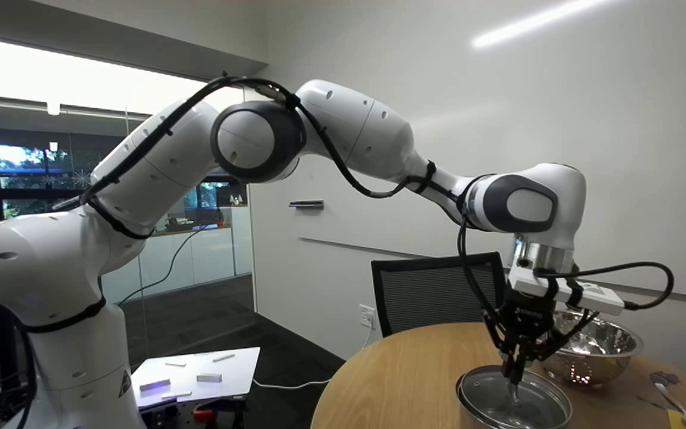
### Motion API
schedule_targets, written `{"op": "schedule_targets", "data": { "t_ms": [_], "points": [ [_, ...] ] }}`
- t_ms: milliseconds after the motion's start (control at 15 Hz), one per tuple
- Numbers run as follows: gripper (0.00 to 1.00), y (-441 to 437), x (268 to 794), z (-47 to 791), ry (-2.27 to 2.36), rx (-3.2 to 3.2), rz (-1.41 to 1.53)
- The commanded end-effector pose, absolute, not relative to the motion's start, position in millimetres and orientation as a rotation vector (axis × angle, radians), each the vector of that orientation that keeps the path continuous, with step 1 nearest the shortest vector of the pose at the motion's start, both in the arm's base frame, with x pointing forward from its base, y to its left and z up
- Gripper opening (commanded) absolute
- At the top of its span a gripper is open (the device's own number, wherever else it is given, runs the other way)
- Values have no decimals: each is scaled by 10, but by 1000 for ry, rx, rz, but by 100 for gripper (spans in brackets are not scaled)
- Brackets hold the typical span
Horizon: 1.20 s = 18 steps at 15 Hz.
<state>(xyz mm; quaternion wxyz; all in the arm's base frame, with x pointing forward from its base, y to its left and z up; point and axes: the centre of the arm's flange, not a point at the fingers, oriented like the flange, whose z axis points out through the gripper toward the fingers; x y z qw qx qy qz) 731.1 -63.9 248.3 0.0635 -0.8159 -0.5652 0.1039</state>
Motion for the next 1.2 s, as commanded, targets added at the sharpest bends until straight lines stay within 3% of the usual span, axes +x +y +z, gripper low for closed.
{"op": "schedule_targets", "data": {
  "t_ms": [0,600,1133],
  "points": [
    [4,-671,7381,2762,-1701,-2528,266],
    [4,-649,7419,3373,-1763,-2523,224],
    [4,173,7242,3928,-2068,-2201,233]
  ]
}}
